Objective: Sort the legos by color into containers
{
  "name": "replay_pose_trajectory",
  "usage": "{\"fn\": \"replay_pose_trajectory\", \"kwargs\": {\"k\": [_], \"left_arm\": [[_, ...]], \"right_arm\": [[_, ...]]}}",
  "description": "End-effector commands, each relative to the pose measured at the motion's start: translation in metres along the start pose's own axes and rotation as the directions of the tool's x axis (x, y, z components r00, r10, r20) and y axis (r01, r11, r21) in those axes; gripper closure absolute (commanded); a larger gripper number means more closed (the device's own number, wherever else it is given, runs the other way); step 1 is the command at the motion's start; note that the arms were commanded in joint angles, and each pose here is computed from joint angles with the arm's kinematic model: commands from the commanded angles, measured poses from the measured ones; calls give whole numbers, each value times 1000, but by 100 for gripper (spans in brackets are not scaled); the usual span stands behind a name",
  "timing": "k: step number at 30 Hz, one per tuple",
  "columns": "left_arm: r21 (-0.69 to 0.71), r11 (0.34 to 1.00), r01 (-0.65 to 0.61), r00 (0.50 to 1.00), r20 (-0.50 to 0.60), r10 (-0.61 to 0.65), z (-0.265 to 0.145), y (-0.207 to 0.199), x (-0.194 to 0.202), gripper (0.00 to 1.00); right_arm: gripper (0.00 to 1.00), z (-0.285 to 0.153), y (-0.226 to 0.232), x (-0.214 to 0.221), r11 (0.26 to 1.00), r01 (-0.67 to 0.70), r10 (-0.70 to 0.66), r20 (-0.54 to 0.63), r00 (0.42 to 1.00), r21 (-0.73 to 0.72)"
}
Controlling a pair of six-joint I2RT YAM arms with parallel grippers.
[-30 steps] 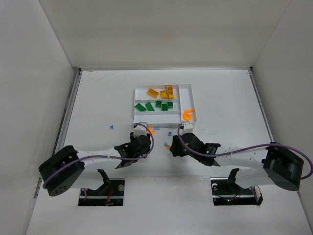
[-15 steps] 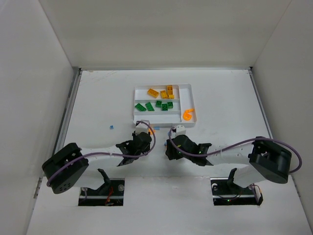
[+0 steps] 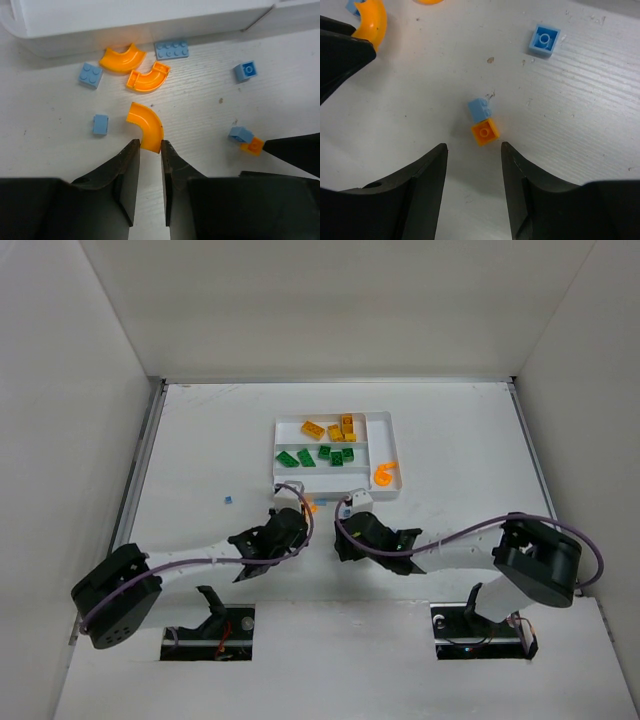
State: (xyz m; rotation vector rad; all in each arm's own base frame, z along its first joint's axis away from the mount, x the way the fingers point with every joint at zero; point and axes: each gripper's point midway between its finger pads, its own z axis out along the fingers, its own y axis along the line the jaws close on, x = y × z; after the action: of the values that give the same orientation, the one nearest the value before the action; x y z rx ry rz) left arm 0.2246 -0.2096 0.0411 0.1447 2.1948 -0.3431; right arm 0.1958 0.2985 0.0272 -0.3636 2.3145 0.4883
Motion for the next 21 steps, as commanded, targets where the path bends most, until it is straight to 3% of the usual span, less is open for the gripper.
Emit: {"fn": "replay_pose_trajectory", "kwargs": {"k": [1,10,16,21], "left_arm": [[48,998,50,998,35,-52,-9,-10,-14,85],[72,991,111,991,62,-116,-21,-6,-27,86],[125,977,174,978,92,-186,-30,-8,-49,86],[157,965,208,967,113,-227,-34,-12,-65,86]], "right_arm": [[48,7,-7,-7,998,35,-36,15,999,52],[54,17,-18,-8,989,80,-82,12,997,127],[65,18,-21,-7,985,88,-89,2,996,148],[69,7,-21,-3,985,77,-77,-8,997,153]]}}
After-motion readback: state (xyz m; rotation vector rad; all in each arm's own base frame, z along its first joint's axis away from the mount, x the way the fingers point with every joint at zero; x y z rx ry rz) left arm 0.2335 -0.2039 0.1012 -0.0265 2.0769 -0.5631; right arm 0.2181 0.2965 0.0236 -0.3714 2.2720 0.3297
